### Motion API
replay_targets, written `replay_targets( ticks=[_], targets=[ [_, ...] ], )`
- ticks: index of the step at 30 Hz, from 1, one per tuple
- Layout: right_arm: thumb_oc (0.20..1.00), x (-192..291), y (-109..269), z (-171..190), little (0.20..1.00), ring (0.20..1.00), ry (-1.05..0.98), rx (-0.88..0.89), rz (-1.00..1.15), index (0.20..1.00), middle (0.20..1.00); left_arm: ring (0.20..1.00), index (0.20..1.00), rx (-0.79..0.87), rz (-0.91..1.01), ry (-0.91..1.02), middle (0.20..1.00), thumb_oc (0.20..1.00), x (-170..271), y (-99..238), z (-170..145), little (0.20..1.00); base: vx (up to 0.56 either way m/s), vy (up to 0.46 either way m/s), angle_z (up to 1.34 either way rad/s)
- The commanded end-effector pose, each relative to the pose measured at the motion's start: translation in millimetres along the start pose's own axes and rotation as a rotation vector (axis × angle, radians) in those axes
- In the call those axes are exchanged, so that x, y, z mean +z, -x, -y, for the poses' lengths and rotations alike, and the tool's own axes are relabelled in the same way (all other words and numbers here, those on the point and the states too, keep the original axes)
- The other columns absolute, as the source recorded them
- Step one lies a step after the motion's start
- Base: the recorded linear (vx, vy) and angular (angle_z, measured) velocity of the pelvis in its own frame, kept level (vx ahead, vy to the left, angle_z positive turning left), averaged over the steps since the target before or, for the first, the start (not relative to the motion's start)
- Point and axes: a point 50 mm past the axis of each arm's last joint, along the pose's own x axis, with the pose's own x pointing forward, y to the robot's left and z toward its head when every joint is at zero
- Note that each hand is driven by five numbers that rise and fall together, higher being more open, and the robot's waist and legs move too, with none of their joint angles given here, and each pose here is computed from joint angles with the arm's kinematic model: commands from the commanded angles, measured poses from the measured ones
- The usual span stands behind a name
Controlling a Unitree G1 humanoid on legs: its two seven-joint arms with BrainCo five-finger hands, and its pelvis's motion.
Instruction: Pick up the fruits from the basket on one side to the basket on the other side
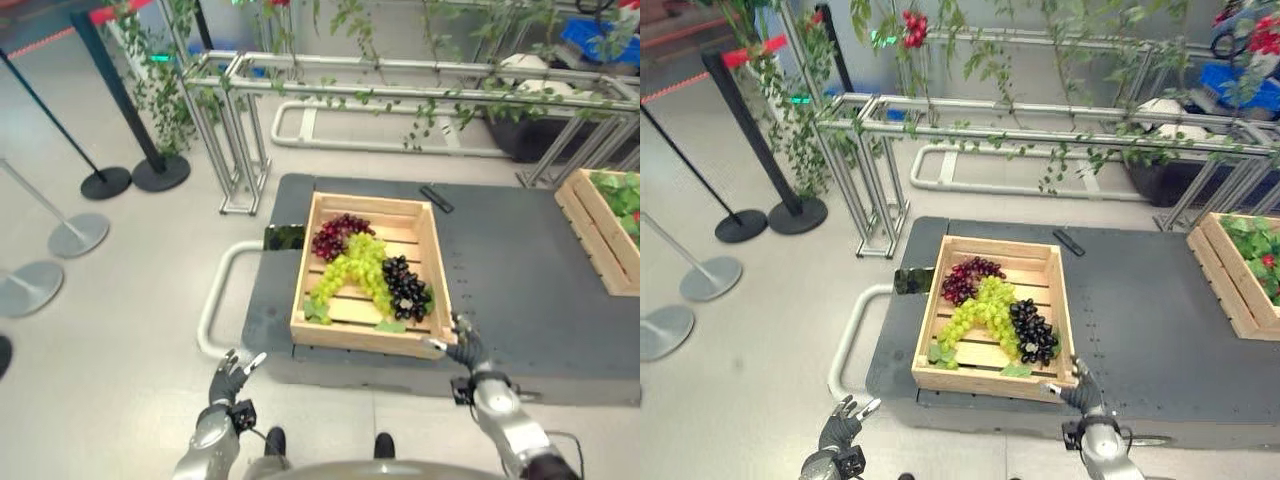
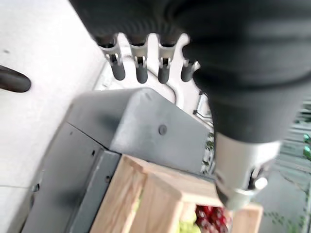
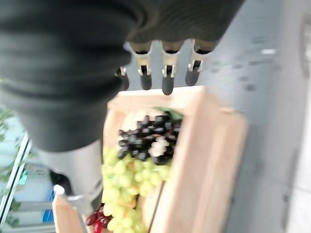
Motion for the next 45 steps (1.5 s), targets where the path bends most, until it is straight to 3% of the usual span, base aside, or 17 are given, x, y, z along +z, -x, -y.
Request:
replay_targets(
  ticks=[1, 15, 21, 34, 45],
  targets=[
    [1.000, 57, -19, 6, 1.000, 1.000, 0.026, -0.041, 0.201, 1.000, 1.000, 1.000, 1.000, -0.012, 0.153, 0.025, 1.000, 1.000, 40, -10, 6, 1.000, -0.04, 0.027, 0.13],
    [1.000, 132, -71, 15, 1.000, 1.000, 0.216, -0.072, 0.235, 1.000, 1.000, 1.000, 1.000, -0.087, 0.228, 0.044, 1.000, 1.000, 63, -10, 23, 1.000, -0.03, 0.020, 0.08],
    [1.000, 152, -90, 51, 1.000, 1.000, 0.308, -0.209, 0.127, 1.000, 1.000, 1.000, 1.000, -0.158, 0.287, 0.043, 1.000, 1.000, 79, -7, 36, 1.000, -0.04, 0.012, 0.08],
    [1.000, 115, -84, 127, 1.000, 1.000, 0.328, -0.422, -0.109, 1.000, 1.000, 1.000, 1.000, -0.267, 0.402, 0.051, 1.000, 1.000, 107, 2, 59, 1.000, -0.01, 0.002, 0.09],
    [1.000, 102, -79, 138, 1.000, 1.000, 0.279, -0.466, -0.151, 1.000, 1.000, 1.000, 1.000, -0.291, 0.409, 0.058, 1.000, 1.000, 112, 2, 71, 1.000, 0.00, -0.005, 0.03]
  ],
)
